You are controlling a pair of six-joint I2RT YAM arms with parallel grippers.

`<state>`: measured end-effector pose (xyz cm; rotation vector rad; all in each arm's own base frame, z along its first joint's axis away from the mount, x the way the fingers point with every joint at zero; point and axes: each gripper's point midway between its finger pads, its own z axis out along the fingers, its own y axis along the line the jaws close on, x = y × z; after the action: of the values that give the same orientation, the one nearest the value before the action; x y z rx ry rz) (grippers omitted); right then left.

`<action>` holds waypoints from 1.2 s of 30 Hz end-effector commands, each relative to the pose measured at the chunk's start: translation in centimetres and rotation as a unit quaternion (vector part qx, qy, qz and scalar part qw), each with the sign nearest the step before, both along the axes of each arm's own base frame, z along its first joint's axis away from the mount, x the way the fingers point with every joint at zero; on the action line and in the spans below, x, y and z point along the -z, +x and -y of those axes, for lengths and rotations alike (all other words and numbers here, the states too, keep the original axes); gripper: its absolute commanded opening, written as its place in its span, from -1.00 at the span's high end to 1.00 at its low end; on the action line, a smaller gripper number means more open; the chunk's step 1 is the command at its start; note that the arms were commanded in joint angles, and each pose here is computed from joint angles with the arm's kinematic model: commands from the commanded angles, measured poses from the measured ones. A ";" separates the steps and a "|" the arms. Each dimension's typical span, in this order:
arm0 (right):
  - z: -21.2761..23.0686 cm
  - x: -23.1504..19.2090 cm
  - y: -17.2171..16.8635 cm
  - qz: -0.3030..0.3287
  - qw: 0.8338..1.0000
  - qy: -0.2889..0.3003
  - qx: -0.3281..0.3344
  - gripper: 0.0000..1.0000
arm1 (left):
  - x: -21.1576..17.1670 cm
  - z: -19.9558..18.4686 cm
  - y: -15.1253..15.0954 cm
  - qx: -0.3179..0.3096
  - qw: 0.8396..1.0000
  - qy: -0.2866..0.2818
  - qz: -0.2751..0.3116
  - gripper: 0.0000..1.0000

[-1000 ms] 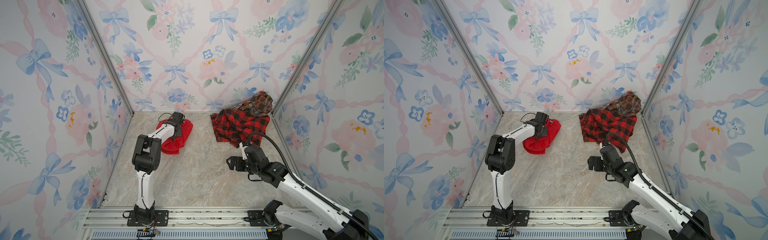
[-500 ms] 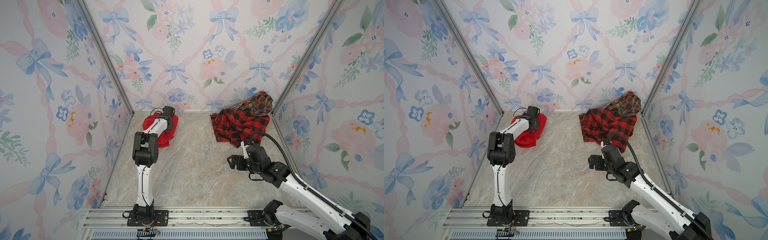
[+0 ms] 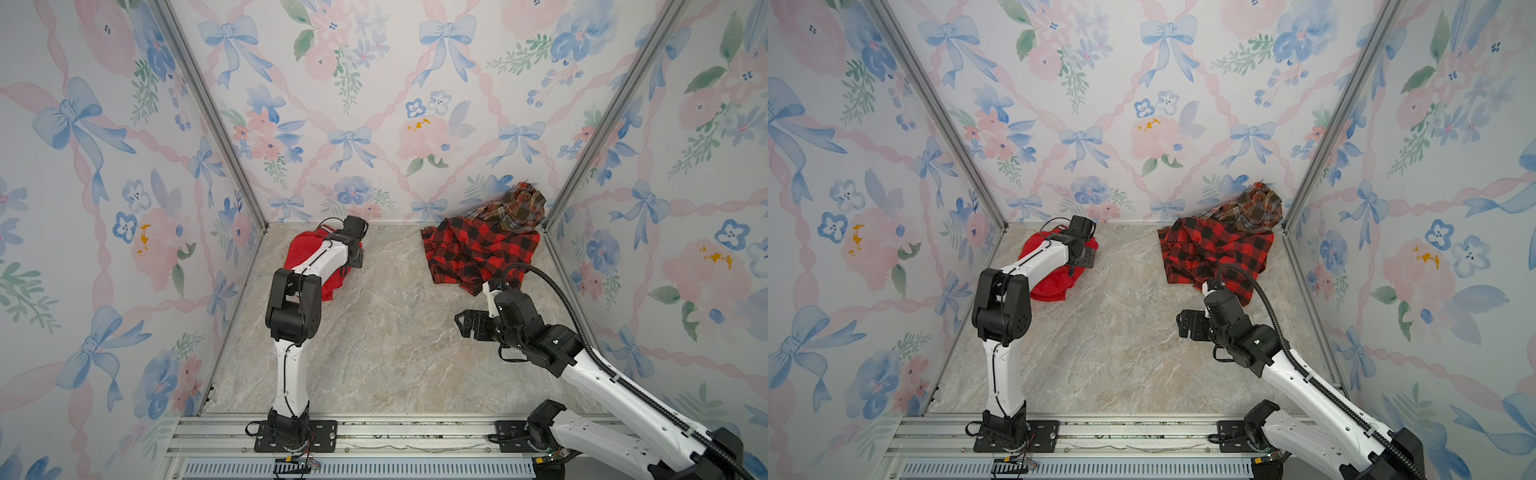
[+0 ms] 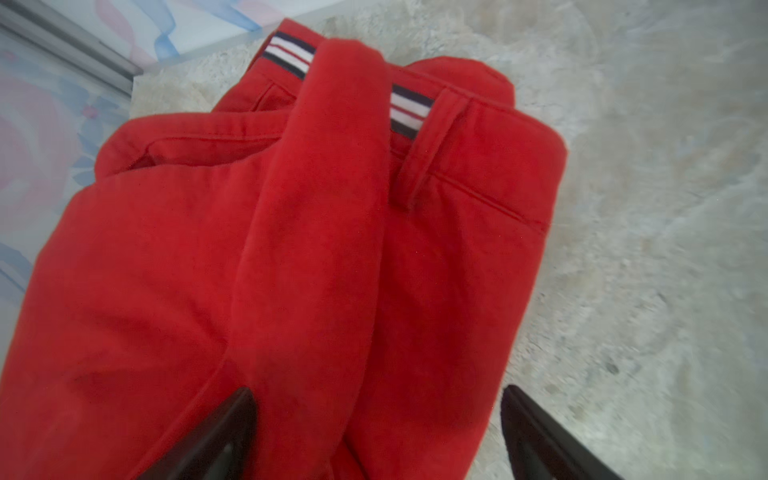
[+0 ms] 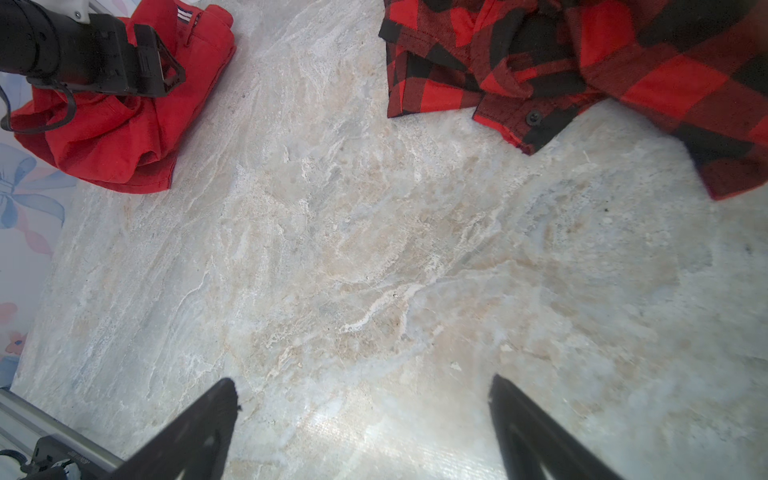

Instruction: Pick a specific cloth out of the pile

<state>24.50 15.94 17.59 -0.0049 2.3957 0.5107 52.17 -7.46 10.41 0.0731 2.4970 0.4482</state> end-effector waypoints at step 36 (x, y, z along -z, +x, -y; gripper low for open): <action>18.7 5.0 8.0 0.244 0.932 -0.175 0.204 -0.93 | -2.4 -9.4 -17.1 0.004 0.905 -0.068 0.420 -0.95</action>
<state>30.82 -2.79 9.79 0.1975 2.0613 -0.1355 33.03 2.67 10.54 -0.1780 1.7752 0.2874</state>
